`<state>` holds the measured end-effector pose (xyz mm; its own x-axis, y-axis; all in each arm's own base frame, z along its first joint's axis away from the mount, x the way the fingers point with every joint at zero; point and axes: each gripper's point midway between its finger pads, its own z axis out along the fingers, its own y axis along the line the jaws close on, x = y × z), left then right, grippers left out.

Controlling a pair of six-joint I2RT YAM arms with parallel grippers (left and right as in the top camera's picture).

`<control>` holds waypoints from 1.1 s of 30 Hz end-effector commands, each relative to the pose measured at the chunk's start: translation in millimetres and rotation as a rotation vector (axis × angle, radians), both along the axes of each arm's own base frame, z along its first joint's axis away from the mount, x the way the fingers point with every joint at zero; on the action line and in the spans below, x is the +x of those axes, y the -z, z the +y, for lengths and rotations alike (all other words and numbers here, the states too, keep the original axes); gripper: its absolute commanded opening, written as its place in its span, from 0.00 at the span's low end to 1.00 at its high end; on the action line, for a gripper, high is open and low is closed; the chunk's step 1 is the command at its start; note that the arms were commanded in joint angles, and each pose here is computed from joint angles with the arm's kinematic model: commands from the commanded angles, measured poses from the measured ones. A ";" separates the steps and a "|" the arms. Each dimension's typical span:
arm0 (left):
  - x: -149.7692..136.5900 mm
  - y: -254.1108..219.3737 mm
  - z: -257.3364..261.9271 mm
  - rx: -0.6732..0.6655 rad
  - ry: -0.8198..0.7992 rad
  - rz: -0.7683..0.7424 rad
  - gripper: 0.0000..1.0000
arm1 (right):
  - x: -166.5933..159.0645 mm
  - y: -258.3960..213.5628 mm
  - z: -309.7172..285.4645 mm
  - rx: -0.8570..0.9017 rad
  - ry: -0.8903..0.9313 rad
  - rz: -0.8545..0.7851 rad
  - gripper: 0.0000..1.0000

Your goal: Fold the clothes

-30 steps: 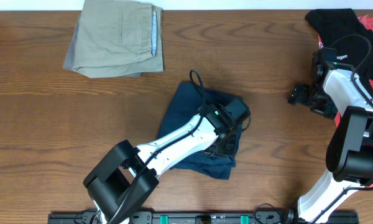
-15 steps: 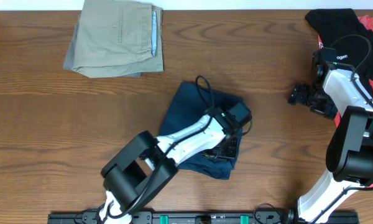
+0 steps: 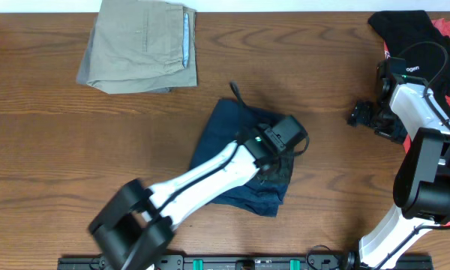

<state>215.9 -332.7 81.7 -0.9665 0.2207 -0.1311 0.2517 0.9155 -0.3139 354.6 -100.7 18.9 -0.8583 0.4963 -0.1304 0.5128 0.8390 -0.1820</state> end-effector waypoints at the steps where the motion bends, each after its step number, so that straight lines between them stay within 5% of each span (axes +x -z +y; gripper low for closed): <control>1: 40.4 -19.1 20.5 0.064 -0.074 -0.202 0.06 | 5.6 -14.3 -6.3 -0.024 -0.003 -0.036 0.99; 13: 99.1 20.6 -3.0 0.000 -0.132 -0.291 0.06 | 5.6 -14.1 -6.3 -0.024 -0.003 -0.035 0.99; 33: 112.7 69.9 -25.4 -0.009 -0.001 -0.326 0.07 | 5.6 -14.3 -6.3 -0.024 -0.003 -0.036 0.99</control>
<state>329.8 -362.0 9.6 -0.8854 0.1661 -0.4342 0.2981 0.9195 -0.2562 354.7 -100.7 19.0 -0.8583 0.4963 -0.1307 0.5128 0.8390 -0.1819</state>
